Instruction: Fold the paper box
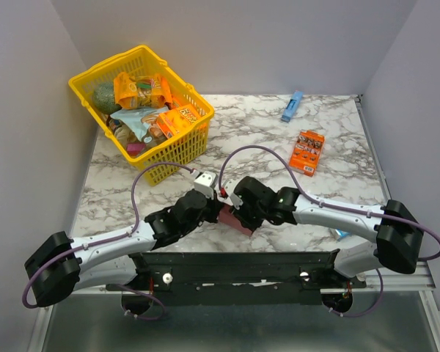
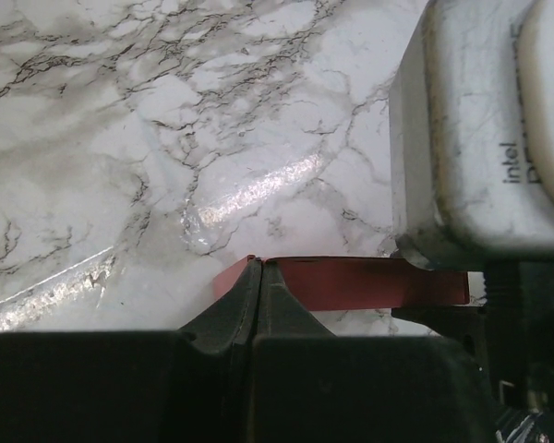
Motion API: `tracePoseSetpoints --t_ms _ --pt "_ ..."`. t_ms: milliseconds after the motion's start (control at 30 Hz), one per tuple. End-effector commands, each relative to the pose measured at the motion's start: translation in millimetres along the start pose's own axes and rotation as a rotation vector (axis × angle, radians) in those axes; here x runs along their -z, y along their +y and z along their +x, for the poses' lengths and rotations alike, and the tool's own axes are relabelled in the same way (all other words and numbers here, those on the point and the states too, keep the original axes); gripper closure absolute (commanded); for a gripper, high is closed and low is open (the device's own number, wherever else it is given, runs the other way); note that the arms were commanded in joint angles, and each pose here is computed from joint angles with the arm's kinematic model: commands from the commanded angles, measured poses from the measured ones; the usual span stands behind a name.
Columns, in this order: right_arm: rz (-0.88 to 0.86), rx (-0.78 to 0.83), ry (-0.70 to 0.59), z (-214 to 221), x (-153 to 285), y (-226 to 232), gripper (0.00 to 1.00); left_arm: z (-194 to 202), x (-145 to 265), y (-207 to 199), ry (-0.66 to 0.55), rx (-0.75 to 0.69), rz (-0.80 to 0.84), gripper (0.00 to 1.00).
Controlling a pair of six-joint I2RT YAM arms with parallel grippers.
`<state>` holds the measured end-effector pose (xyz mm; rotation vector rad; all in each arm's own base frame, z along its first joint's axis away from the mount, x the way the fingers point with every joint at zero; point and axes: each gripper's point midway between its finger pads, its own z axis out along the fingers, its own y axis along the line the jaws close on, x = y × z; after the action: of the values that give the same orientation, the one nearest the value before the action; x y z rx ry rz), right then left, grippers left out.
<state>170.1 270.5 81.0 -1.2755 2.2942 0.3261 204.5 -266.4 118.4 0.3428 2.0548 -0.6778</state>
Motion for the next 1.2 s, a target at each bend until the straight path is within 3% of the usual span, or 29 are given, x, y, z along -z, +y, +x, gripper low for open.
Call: tracePoseSetpoints --t_ms 0,800,967,1100,1167 --pt "0.091 -0.010 -0.048 -9 -7 -15 0.70 4 -2 10 -0.040 -0.019 -0.032 0.98" --pt "0.064 0.008 -0.007 2 -17 -7 0.71 12 -9 20 -0.101 -0.141 -0.019 0.98" --pt "0.122 -0.026 -0.024 -4 -7 -16 0.58 14 -8 14 -0.079 -0.164 0.016 0.99" --pt "0.174 -0.114 -0.070 -16 12 -23 0.31 23 -7 14 -0.035 -0.186 0.020 0.99" --pt "0.197 -0.142 -0.091 -21 24 -27 0.25 25 -7 14 -0.025 -0.189 0.013 1.00"
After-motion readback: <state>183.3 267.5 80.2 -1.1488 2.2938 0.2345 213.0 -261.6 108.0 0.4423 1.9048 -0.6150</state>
